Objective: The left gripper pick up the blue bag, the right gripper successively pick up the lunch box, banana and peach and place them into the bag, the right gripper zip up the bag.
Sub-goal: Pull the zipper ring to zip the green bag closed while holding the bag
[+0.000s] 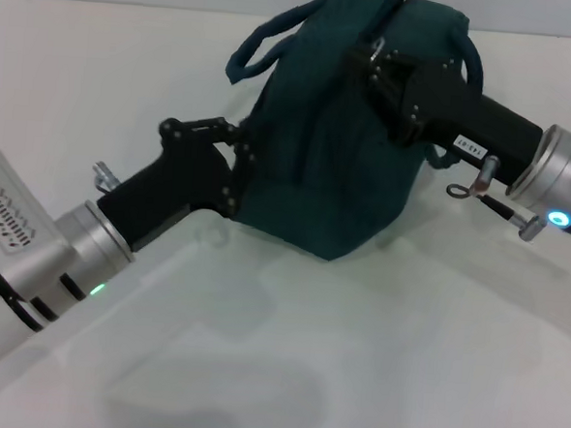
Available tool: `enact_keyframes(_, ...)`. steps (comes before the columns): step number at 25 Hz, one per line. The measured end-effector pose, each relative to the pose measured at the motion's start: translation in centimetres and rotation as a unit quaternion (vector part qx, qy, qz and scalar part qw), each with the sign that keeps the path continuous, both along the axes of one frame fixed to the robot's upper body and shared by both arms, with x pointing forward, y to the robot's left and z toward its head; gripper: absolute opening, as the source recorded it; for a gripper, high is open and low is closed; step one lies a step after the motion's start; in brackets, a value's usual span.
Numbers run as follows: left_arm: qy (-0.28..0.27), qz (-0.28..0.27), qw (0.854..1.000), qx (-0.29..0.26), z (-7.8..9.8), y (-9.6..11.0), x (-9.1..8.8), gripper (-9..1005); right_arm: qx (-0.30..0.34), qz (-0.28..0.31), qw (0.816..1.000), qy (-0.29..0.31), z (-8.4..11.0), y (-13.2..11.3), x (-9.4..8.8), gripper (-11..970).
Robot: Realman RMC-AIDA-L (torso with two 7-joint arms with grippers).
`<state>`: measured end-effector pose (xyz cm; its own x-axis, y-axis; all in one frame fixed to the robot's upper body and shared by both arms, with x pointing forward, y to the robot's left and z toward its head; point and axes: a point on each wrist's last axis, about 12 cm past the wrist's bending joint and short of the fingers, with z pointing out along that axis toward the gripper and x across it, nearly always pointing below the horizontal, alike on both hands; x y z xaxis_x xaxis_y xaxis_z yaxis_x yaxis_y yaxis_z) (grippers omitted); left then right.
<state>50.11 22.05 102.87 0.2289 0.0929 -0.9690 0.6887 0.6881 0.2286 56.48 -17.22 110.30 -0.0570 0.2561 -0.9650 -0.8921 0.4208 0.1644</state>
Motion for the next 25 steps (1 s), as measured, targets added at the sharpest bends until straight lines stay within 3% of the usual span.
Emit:
enact_keyframes(11, 0.006, 0.022, 1.0, -0.001, -0.3, 0.8, -0.2, 53, 0.017, -0.048, 0.999, -0.011, 0.1, -1.1, 0.4, 34)
enact_keyframes(25, 0.016, 0.035, 0.999, 0.009, -0.6, 1.3, -0.2, 55, 0.022, -0.065, 0.997, -0.025, 0.3, -1.6, 0.5, 20)
